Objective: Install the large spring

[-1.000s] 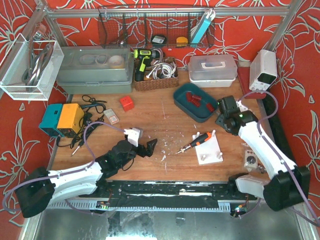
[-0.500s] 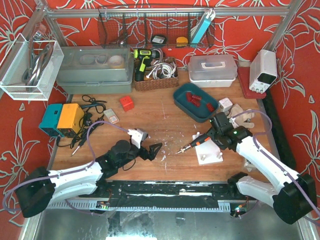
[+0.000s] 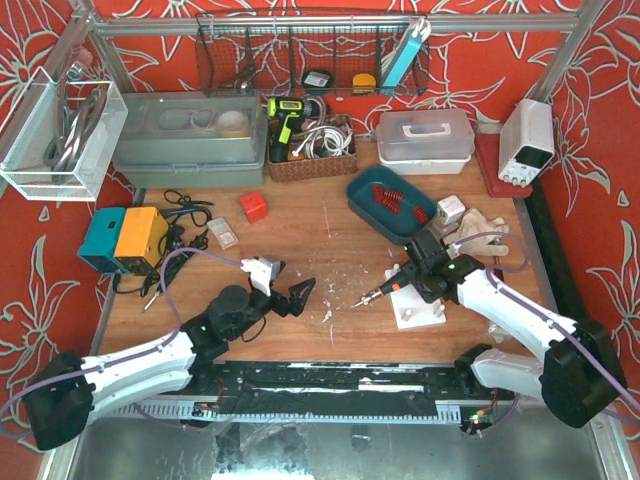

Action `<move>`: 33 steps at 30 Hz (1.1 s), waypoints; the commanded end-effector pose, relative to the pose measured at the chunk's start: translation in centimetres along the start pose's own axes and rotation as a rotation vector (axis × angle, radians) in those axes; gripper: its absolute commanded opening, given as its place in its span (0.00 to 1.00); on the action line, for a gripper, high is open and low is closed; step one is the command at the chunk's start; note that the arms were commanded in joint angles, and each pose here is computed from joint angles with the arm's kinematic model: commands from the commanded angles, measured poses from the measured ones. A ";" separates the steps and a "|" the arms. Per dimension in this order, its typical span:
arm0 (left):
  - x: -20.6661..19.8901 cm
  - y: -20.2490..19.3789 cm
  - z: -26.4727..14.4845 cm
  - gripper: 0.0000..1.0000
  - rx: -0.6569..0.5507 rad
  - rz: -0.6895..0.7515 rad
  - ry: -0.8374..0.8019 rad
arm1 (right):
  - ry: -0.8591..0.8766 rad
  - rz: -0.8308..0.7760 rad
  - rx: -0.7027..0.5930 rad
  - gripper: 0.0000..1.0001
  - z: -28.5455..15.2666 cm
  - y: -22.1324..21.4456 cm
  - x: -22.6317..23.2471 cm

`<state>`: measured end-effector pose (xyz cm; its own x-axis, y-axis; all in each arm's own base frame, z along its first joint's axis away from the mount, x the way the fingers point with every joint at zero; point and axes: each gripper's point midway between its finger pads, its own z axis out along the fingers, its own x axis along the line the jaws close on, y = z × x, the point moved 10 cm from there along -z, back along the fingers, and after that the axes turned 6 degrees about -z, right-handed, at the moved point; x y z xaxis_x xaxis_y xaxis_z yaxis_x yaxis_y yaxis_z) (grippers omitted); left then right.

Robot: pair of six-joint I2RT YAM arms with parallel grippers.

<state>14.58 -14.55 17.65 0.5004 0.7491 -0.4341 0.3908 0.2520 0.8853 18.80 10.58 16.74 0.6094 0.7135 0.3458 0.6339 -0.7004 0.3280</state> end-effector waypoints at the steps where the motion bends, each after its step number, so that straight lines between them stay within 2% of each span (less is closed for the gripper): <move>1: -0.1 0.1 -0.4 1.00 -0.033 0.006 -0.032 | -0.025 0.050 -0.044 0.62 0.6 0.0 0.1; 15: -0.7 -0.2 0.1 1.00 0.016 0.006 -0.093 | -0.059 0.049 -0.043 0.61 3.1 -0.5 1.2; 20: -0.8 -0.2 0.1 1.00 0.018 0.009 -0.098 | -0.068 0.048 -0.058 0.57 3.5 -0.5 1.1; 24: -0.7 -0.2 0.1 1.00 0.016 0.009 -0.093 | -0.065 0.057 -0.068 0.49 3.5 -0.5 0.8; 33: -0.8 -0.1 0.2 1.00 0.021 0.011 -0.099 | -0.035 0.072 -0.086 0.24 2.2 -0.2 0.3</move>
<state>14.12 -14.95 16.69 0.5508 0.7073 -0.4431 0.4334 0.2113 0.8761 20.53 11.63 14.20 0.6624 0.6692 0.3367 0.5762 -0.7424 0.3419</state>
